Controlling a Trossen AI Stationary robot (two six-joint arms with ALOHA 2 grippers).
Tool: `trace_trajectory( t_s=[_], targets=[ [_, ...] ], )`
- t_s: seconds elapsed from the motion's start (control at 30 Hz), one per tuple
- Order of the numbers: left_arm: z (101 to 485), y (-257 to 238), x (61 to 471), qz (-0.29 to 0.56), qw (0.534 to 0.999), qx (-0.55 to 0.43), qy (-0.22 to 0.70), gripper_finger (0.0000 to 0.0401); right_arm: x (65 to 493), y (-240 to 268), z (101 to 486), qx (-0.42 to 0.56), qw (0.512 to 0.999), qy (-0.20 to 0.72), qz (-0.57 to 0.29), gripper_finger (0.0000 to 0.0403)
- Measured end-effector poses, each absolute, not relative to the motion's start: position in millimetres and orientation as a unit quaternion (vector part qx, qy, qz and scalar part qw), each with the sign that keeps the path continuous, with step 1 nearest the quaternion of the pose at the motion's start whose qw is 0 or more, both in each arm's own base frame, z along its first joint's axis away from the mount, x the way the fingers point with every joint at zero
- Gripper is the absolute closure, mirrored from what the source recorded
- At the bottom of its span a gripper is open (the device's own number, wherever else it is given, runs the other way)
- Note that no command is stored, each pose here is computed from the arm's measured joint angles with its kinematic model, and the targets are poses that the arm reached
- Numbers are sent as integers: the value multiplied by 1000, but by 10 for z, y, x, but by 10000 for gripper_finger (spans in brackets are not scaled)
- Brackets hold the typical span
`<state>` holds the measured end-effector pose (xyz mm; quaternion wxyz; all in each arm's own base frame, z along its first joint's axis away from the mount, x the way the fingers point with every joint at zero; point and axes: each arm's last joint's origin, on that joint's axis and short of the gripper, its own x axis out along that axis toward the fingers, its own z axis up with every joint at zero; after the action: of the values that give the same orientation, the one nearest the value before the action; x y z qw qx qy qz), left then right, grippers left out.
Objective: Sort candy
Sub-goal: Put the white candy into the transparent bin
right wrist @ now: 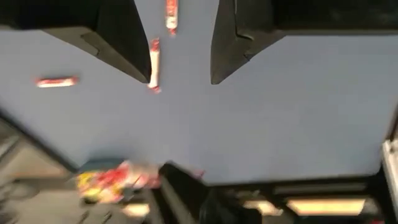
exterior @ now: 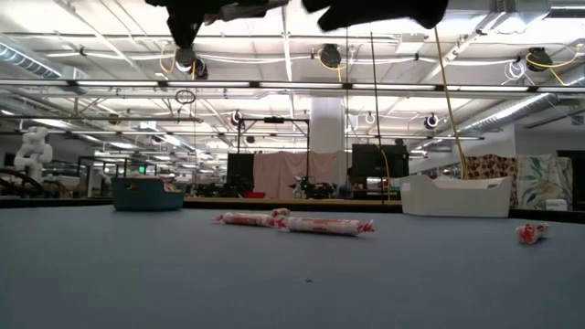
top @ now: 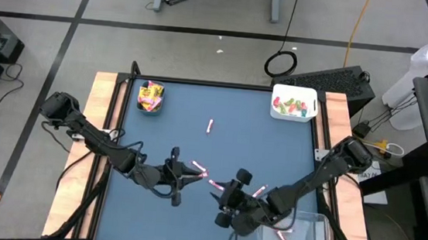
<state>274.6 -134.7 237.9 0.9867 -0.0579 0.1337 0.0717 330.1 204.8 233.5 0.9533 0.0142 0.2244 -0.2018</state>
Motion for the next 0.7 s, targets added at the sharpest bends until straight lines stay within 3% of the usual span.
trace_trajectory(
  t_s=[0.33,0.7],
  targets=[
    [2398,-1392,2754,-12,990,15,137,346,3400,1914,2324,-6,952,252,-176,198],
    [2333,-1397,2732,-37,984,29,172,346,3564,1823,2414,19,966,239,-102,193]
  ],
)
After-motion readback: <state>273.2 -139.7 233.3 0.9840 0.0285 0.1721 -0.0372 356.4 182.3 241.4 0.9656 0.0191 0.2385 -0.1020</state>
